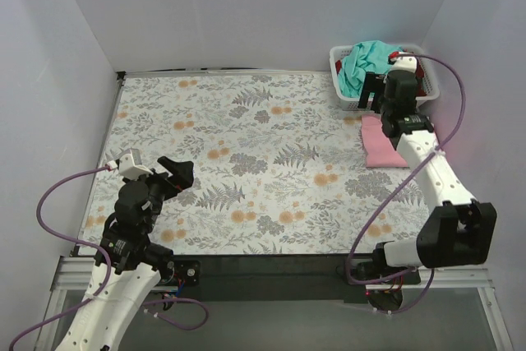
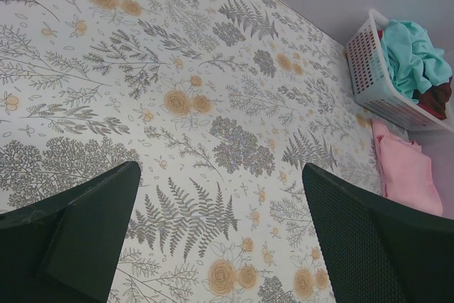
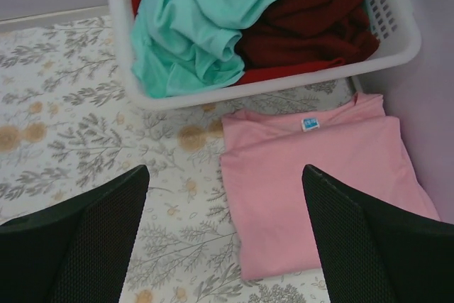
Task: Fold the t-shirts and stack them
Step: Grab the tshirt from the pile
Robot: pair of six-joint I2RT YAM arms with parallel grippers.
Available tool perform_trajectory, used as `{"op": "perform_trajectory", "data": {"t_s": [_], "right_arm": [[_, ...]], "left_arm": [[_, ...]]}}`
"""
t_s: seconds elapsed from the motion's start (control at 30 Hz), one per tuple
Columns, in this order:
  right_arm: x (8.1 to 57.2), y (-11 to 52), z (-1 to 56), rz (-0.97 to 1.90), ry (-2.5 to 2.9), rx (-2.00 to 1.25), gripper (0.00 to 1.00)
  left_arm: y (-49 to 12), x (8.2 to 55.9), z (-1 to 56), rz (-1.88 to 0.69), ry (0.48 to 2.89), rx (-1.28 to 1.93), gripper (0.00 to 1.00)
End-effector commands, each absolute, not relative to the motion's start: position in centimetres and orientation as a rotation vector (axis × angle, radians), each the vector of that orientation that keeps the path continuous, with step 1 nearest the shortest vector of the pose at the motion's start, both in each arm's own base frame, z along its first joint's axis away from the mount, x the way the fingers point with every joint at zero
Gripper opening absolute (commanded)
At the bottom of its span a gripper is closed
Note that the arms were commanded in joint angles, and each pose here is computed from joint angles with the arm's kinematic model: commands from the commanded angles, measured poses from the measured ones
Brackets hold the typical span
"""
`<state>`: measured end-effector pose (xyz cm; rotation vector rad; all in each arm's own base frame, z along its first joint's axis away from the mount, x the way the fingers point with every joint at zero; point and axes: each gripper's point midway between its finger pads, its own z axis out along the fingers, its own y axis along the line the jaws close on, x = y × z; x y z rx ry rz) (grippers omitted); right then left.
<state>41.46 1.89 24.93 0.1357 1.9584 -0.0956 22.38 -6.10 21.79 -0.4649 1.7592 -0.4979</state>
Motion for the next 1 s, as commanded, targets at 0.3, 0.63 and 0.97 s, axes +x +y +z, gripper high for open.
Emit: {"op": "perform_trajectory", "data": {"t_s": [0.3, 0.63, 0.97], "right_arm": [[55.7, -1.2, 23.8, -0.067, 1.911, 0.113, 0.73], [63.1, -1.5, 21.1, -0.011, 1.886, 0.063, 0.65], [62.2, 0.1, 26.7, 0.053, 1.792, -0.011, 0.01]], "left_arm": [[-6.0, 22.7, 20.8, -0.469, 1.789, -0.452, 0.98], [-6.2, 23.0, 19.8, -0.453, 1.836, -0.465, 0.98], [-6.2, 23.0, 19.9, -0.455, 1.835, -0.466, 0.98]]}}
